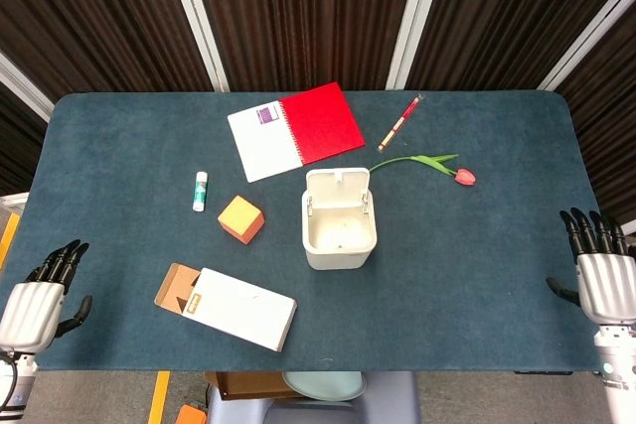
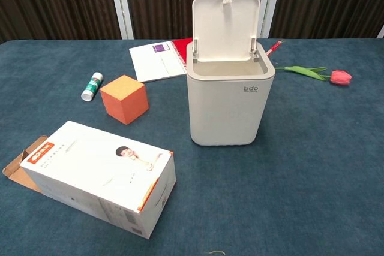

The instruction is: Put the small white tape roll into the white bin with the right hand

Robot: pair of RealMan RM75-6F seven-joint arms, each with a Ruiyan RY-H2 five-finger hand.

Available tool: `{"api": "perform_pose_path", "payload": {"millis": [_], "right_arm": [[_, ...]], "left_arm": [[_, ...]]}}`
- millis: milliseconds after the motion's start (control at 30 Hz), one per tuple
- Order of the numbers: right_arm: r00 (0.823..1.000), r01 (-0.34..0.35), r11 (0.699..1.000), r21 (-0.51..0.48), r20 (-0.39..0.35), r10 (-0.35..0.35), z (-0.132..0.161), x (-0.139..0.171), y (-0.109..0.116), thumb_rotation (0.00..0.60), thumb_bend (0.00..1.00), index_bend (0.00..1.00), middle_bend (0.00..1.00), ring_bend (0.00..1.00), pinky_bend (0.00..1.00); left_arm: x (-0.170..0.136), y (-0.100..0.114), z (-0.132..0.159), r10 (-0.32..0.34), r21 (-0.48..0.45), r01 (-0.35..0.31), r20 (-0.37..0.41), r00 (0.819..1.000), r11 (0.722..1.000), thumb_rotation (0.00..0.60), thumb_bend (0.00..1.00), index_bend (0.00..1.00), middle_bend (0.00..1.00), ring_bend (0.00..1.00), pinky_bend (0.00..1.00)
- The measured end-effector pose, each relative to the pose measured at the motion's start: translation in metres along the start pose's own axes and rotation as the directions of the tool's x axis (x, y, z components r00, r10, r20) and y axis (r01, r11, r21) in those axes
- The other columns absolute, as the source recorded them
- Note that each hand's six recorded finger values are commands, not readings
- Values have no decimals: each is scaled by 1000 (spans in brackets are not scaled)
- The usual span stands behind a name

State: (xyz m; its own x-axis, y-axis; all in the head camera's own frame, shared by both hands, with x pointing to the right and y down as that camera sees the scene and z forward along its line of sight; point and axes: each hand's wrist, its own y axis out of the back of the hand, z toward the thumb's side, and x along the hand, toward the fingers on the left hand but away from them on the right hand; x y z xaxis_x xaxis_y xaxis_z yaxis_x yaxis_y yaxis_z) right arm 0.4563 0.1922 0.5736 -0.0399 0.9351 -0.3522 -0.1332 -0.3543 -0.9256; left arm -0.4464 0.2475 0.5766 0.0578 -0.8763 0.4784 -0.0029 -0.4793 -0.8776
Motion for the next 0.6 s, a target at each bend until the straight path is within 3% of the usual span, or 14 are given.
{"api": "perform_pose_path", "payload": {"millis": [600], "right_arm": [[999,-31,999,-32,-41,30,4,-1,-10,600,64,179,146,63,159]], "left_arm": [[0,-3,-1,-13,-6,13,-3,1000,1000,600,421,0,63,116,334]]}}
